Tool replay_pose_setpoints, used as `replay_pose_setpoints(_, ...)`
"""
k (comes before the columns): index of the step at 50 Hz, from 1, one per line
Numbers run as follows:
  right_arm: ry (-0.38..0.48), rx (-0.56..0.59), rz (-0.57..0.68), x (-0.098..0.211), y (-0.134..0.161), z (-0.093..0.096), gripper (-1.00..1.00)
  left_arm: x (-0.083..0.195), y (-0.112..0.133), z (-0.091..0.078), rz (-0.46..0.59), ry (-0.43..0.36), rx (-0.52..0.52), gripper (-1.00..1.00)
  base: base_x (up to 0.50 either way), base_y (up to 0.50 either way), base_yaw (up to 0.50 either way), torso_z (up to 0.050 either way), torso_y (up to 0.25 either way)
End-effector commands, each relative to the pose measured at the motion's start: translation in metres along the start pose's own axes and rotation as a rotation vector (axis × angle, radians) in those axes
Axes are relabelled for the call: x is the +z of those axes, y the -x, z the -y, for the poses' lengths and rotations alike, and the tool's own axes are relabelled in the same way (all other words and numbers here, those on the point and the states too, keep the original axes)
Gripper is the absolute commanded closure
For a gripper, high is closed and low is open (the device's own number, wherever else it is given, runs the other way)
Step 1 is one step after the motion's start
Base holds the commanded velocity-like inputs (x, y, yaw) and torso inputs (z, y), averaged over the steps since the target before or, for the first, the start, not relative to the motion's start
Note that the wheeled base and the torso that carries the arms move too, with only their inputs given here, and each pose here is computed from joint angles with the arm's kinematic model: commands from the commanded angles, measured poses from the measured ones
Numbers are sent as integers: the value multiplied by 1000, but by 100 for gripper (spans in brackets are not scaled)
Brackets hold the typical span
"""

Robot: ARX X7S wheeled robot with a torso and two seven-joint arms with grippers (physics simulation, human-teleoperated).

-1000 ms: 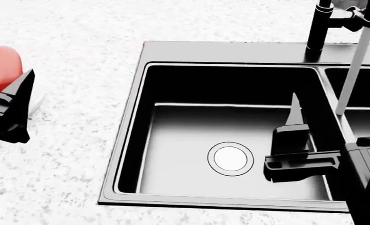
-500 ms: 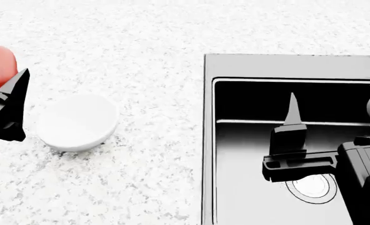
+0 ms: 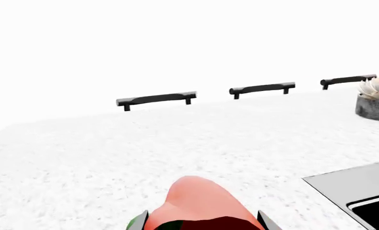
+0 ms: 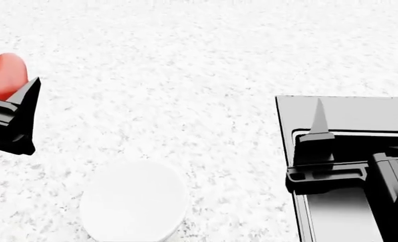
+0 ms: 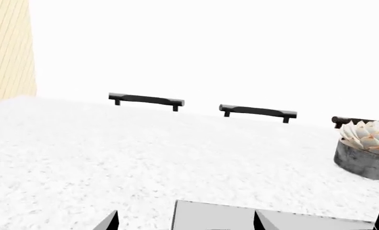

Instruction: Pick the eggplants and mangos from the sink and place them in one bowl. Place the bell pepper in the other bowl. Then turn off the sink faucet.

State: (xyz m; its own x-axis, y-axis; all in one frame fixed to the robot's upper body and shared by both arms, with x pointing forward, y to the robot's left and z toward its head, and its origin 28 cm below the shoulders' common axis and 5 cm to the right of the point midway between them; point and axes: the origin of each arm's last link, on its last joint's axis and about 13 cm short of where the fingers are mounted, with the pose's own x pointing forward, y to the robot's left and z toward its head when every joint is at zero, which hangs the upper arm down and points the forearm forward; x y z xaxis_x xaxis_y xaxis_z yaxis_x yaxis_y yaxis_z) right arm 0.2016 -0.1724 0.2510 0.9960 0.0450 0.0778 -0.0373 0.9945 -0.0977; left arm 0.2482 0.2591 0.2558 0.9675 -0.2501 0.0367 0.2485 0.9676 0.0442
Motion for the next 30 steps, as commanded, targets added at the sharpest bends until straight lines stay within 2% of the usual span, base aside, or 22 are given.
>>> replay_pose_setpoints(1,-11,3,9,1,1,0,-100,2,-6,11,-5,17,-66,100,173,501,0,0,11)
replay_pose_setpoints(6,-21,21,5,3,2,0,-100,2,-6,26,-26,42,-176,100,0,0,0,0,0)
replay_pose_setpoints(8,-22,23,5,4,2,-1,-100,1,-8,34,-73,84,-218,100,0,0,0,0,0)
replay_pose_setpoints(11,-22,21,0,4,2,0,-100,3,-9,44,-108,106,-304,100,0,0,0,0,0)
replay_pose_setpoints(14,-22,24,-4,4,2,-1,-100,-1,-12,61,-155,101,-382,100,0,0,0,0,0)
replay_pose_setpoints(16,-24,26,-5,4,1,-1,-100,-3,-17,66,-173,108,-409,100,0,0,0,0,0)
replay_pose_setpoints(26,-30,27,-20,2,2,-1,-100,-17,-30,86,-246,88,-464,100,0,0,0,0,0)
replay_pose_setpoints(30,-30,29,-23,1,3,-1,-100,-20,-35,86,-269,58,-430,100,0,0,0,0,0)
